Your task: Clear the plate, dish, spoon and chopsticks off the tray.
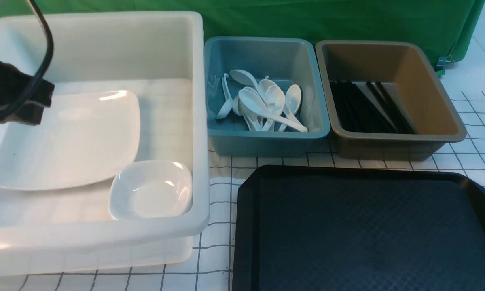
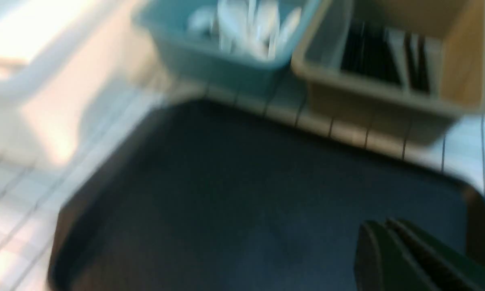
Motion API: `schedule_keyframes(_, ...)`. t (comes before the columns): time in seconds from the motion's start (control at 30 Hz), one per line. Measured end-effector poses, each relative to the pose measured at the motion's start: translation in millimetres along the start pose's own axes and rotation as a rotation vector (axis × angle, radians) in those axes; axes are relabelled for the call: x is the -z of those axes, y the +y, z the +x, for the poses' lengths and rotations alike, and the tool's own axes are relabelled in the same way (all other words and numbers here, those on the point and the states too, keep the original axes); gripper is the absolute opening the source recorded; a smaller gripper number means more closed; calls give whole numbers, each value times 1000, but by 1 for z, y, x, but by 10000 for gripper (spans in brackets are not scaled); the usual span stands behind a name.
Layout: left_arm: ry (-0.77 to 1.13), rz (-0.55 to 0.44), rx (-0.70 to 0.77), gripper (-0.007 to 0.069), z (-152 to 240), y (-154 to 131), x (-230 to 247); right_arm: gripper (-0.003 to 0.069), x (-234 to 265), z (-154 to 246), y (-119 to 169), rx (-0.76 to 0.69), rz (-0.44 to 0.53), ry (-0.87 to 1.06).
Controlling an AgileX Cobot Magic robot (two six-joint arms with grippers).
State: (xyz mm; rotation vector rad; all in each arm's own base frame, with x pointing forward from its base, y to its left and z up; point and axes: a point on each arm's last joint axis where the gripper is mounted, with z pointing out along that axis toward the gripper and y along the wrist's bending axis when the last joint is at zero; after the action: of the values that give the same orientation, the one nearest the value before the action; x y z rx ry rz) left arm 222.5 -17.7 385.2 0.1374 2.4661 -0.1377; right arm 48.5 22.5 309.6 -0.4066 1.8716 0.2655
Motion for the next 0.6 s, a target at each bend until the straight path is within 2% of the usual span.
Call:
schedule_keyframes(0.3,-11,1,-1,-1,0,0,2,18,-25,16,-2,-23,23,-201)
schedule_keyframes(0.6,-13,1,-12,0,0,0,2,51,-25,14,-2,-26,25,-226)
